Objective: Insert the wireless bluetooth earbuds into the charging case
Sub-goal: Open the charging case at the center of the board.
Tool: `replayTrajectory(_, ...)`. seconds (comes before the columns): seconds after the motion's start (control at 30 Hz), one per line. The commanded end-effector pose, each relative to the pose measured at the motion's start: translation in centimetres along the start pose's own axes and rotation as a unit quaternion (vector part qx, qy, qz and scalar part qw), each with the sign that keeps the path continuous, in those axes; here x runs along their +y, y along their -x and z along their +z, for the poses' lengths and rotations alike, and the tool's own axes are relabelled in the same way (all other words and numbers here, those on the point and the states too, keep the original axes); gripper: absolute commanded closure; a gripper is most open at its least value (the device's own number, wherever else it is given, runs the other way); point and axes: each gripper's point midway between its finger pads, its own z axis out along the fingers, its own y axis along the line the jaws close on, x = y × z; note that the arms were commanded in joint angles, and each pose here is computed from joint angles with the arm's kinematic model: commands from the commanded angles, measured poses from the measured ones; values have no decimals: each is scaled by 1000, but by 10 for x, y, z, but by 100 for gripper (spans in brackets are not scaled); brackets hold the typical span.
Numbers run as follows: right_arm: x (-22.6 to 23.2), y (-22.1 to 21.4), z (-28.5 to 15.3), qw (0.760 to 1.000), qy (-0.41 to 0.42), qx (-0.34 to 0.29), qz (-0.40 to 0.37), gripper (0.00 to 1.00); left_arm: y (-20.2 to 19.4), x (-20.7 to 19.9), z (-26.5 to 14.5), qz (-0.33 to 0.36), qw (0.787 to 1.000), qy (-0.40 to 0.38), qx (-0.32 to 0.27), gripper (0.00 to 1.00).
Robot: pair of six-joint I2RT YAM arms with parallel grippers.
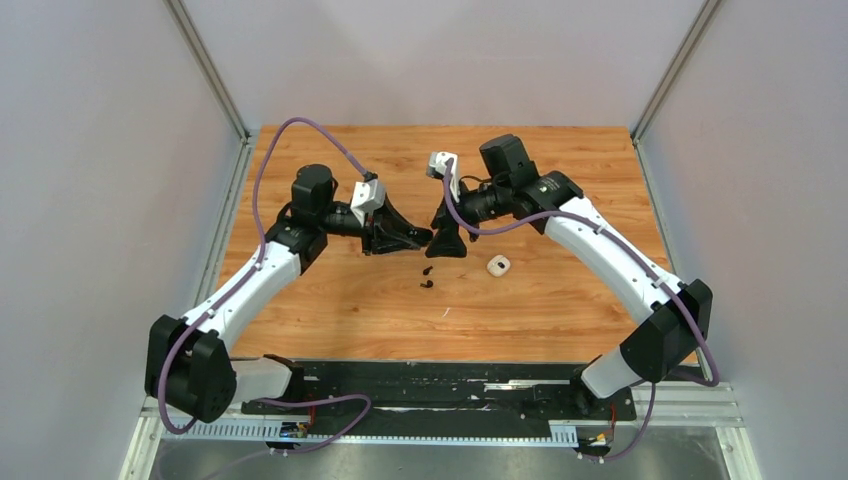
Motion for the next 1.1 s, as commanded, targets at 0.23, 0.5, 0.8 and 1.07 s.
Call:
replayTrajectory(0.23, -43, 30, -25, 995, -68, -60, 48, 37, -1, -10, 0, 50, 998, -15, 18, 100)
replayTrajectory(0.5, 1, 39, -33, 995, 35, -93, -24, 24, -1, -4, 3, 24, 1000, -6, 10, 100)
replayTrajectory(0.8, -1, 24, -10, 996, 52, -68, -34, 23, 8, -1, 6, 10, 1000, -5, -4, 100)
replayTrajectory(1.07, -31, 28, -3, 997, 5, -58, -42, 34, 11, -3, 6, 12, 1000, -14, -1, 100)
